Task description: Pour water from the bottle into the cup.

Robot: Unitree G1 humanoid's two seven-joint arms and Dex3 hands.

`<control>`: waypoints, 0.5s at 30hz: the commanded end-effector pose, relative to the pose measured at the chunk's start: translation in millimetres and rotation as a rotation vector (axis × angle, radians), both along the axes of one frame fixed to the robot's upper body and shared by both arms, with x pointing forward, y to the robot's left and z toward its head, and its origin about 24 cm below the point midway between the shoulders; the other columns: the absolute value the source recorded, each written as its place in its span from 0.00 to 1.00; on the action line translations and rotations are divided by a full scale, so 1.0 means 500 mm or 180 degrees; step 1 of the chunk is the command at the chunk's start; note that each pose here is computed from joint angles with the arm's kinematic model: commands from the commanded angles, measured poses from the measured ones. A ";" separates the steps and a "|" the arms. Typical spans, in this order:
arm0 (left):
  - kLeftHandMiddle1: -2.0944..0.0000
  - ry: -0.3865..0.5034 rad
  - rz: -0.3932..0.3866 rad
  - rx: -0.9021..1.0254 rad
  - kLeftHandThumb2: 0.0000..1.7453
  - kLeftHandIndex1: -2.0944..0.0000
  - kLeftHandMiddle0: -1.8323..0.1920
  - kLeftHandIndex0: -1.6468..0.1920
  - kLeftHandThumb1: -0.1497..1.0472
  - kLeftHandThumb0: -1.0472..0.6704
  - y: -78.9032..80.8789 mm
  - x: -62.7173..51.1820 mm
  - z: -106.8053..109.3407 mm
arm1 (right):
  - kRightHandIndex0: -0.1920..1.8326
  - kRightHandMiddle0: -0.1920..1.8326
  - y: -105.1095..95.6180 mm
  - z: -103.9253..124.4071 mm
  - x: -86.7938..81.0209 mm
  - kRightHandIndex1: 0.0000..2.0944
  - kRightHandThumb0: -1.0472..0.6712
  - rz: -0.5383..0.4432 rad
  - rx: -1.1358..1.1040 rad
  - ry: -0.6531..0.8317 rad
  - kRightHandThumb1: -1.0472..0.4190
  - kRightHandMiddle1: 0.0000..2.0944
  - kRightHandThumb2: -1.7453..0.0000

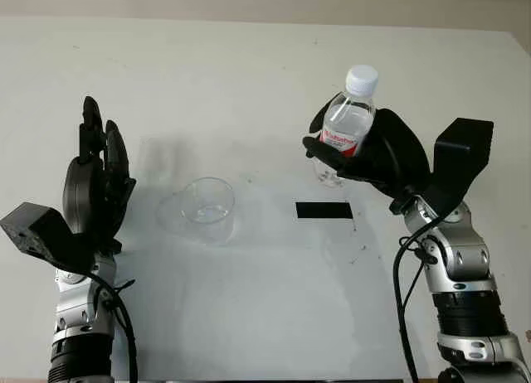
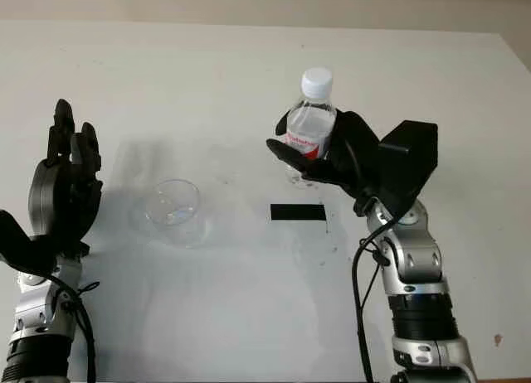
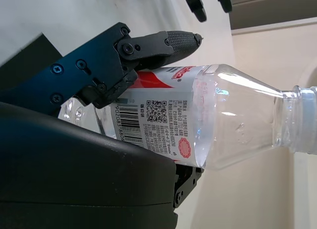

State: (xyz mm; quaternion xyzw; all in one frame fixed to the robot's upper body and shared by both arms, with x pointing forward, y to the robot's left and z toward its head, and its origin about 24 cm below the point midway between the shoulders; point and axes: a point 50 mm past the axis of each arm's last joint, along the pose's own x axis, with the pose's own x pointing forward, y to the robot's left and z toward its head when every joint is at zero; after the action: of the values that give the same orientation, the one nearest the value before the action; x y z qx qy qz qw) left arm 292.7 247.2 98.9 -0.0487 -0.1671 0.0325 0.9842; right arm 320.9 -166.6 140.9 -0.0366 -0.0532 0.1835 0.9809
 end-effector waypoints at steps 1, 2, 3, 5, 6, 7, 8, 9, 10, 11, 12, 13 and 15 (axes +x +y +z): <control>1.00 -0.0016 0.0019 0.0023 0.34 1.00 1.00 1.00 1.00 0.18 0.006 -0.006 -0.001 | 0.67 0.52 0.002 0.005 -0.009 1.00 0.39 -0.0003 0.0014 -0.0039 0.00 1.00 0.71; 1.00 -0.0017 0.0023 0.0018 0.34 1.00 1.00 1.00 1.00 0.18 0.006 -0.006 -0.002 | 0.67 0.52 0.003 0.003 -0.011 1.00 0.39 -0.0023 0.0029 -0.0017 0.00 1.00 0.71; 1.00 -0.0018 0.0029 0.0011 0.34 1.00 1.00 1.00 1.00 0.18 0.007 -0.006 -0.002 | 0.67 0.52 0.003 0.001 -0.013 1.00 0.39 -0.0040 0.0050 0.0004 0.00 1.00 0.71; 1.00 -0.0024 0.0033 0.0002 0.33 1.00 1.00 1.00 1.00 0.18 0.007 -0.006 -0.003 | 0.67 0.51 0.004 -0.003 -0.015 1.00 0.38 -0.0075 0.0083 0.0052 0.00 1.00 0.71; 1.00 -0.0025 0.0033 -0.0001 0.33 1.00 1.00 1.00 1.00 0.18 0.007 -0.006 -0.003 | 0.67 0.51 0.004 -0.005 -0.015 1.00 0.38 -0.0094 0.0100 0.0090 0.00 1.00 0.72; 1.00 -0.0027 0.0031 -0.0004 0.33 1.00 1.00 1.00 1.00 0.18 0.007 -0.006 -0.003 | 0.67 0.51 0.004 -0.008 -0.016 1.00 0.38 -0.0105 0.0127 0.0141 0.00 1.00 0.72; 1.00 -0.0028 0.0028 -0.0002 0.33 1.00 1.00 1.00 1.00 0.18 0.007 -0.006 -0.003 | 0.67 0.51 0.003 -0.012 -0.016 1.00 0.38 -0.0127 0.0124 0.0186 0.00 1.00 0.72; 1.00 -0.0024 0.0019 0.0000 0.33 1.00 1.00 1.00 1.00 0.18 0.008 -0.006 -0.003 | 0.67 0.52 0.003 -0.016 -0.017 1.00 0.38 -0.0153 0.0119 0.0236 0.00 1.00 0.72; 1.00 -0.0023 0.0015 0.0002 0.33 1.00 1.00 1.00 1.00 0.18 0.008 -0.007 -0.003 | 0.67 0.52 0.003 -0.020 -0.018 1.00 0.37 -0.0168 0.0114 0.0276 0.00 1.00 0.72; 1.00 -0.0027 0.0014 0.0005 0.33 1.00 1.00 1.00 1.00 0.18 0.008 -0.007 -0.003 | 0.68 0.52 0.004 -0.023 -0.018 1.00 0.37 -0.0181 0.0114 0.0308 0.00 1.00 0.72; 1.00 -0.0031 0.0010 0.0007 0.34 1.00 1.00 1.00 1.00 0.18 0.008 -0.007 -0.002 | 0.69 0.53 0.005 -0.026 -0.019 1.00 0.37 -0.0181 0.0119 0.0326 0.00 1.00 0.72; 1.00 -0.0038 0.0009 0.0003 0.34 1.00 1.00 1.00 1.00 0.18 0.008 -0.008 -0.002 | 0.70 0.54 0.005 -0.028 -0.020 1.00 0.37 -0.0179 0.0125 0.0334 0.00 1.00 0.72; 1.00 -0.0046 0.0012 0.0008 0.34 1.00 1.00 1.00 1.00 0.19 0.007 -0.008 0.000 | 0.71 0.54 0.007 -0.031 -0.022 1.00 0.36 -0.0177 0.0133 0.0340 0.00 1.00 0.71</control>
State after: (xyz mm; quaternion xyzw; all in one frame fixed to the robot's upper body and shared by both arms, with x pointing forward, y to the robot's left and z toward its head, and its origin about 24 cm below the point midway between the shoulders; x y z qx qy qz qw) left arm 291.8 249.0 99.7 -0.0506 -0.1718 0.0321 0.9833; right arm 312.6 -164.4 119.4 -0.0080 0.0115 0.1543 0.9879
